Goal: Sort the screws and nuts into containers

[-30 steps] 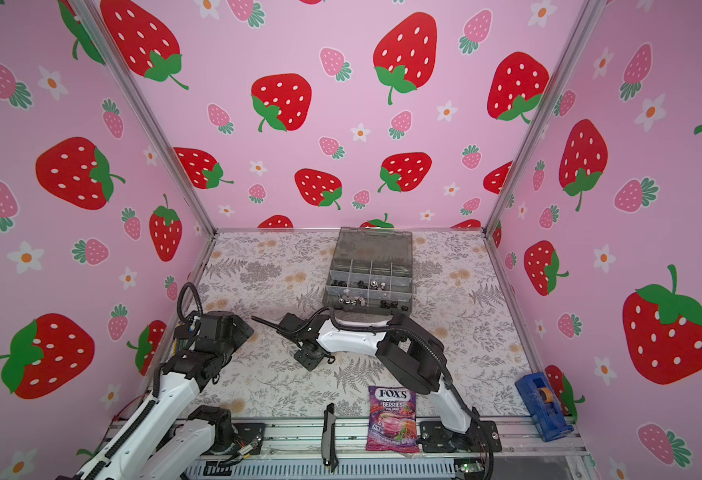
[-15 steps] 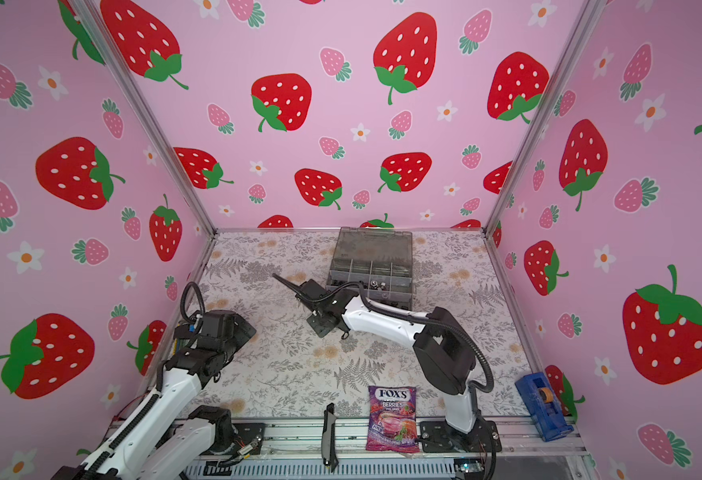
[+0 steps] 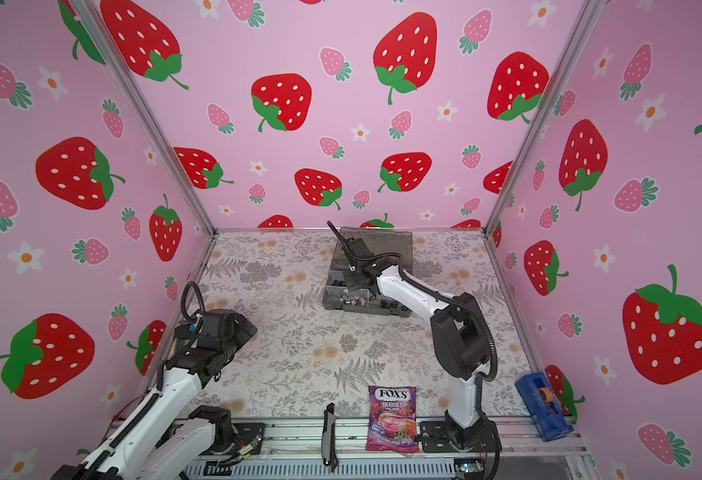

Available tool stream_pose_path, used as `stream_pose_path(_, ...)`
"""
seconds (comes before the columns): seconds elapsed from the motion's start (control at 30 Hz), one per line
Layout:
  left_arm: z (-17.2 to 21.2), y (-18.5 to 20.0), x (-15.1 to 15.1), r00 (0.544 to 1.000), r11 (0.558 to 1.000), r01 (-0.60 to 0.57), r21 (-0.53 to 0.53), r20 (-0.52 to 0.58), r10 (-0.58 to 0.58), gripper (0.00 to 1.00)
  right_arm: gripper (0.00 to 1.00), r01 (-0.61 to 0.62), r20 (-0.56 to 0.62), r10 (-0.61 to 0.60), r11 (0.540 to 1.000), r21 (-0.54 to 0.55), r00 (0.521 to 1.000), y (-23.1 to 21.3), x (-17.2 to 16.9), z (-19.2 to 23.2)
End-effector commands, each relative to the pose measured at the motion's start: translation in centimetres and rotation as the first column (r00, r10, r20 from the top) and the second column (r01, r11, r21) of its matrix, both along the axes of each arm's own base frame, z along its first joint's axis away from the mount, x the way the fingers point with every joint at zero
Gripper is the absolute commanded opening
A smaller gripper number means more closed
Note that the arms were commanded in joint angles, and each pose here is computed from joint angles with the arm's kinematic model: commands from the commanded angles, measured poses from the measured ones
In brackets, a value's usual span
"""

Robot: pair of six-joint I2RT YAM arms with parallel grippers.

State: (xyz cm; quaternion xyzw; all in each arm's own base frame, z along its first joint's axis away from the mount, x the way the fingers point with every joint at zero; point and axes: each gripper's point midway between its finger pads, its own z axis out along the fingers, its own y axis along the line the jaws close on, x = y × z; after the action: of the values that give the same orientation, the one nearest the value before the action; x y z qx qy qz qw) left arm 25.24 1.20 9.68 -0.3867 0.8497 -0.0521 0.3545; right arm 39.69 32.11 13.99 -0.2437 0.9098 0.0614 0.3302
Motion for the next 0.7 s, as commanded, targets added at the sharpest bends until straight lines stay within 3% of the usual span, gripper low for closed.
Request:
stream_pose_path(0.0,1.3,0.2,0.7,0.999,1.000,-0.010,0.002,0.036,0.010,0.99,0.03,-0.006,0.005,0.006,1.000,0.023,1.000,0.8,1.6,-0.2)
stream_pose_path(0.67,1.1,-0.1,0.8,0.999,1.000,-0.001,-0.011,0.038,0.002,0.99,0.06,0.030,-0.030,-0.031,0.999,-0.037,0.999,0.2,4.3,-4.6)
